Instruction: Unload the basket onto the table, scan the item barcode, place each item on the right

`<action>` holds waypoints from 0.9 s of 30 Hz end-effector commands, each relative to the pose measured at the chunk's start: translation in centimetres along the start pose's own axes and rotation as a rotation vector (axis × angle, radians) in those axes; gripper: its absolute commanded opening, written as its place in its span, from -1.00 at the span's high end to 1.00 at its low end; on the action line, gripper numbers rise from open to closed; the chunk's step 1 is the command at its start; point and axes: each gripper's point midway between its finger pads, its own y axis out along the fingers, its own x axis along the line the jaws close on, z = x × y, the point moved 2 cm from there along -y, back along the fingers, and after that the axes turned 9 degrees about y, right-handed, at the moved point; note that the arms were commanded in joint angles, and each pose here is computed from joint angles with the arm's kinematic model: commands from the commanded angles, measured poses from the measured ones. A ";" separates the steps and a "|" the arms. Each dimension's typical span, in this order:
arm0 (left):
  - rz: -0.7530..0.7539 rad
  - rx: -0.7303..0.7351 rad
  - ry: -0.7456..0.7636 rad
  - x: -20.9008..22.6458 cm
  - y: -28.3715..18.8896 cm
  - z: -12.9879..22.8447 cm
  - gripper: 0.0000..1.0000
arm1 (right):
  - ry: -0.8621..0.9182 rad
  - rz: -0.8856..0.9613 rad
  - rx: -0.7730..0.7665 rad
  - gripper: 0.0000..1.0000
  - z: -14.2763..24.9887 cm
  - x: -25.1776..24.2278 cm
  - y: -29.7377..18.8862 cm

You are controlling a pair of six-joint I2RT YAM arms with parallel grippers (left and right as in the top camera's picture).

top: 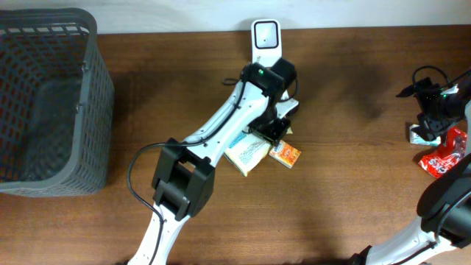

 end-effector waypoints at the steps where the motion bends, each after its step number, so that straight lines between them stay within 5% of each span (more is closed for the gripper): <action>1: -0.089 0.034 -0.118 0.7 2.5 0.6 0.61 | -0.013 -0.001 0.007 -0.97 0.2 0.1 0.2; 8: -0.088 -0.035 -0.092 0.8 4.8 -0.8 1.00 | -0.013 -0.002 0.007 -0.97 0.2 0.1 0.2; 27: 0.028 -0.031 0.058 -7.6 6.2 -1.1 1.00 | -0.013 -0.001 0.007 -0.97 0.2 0.1 0.2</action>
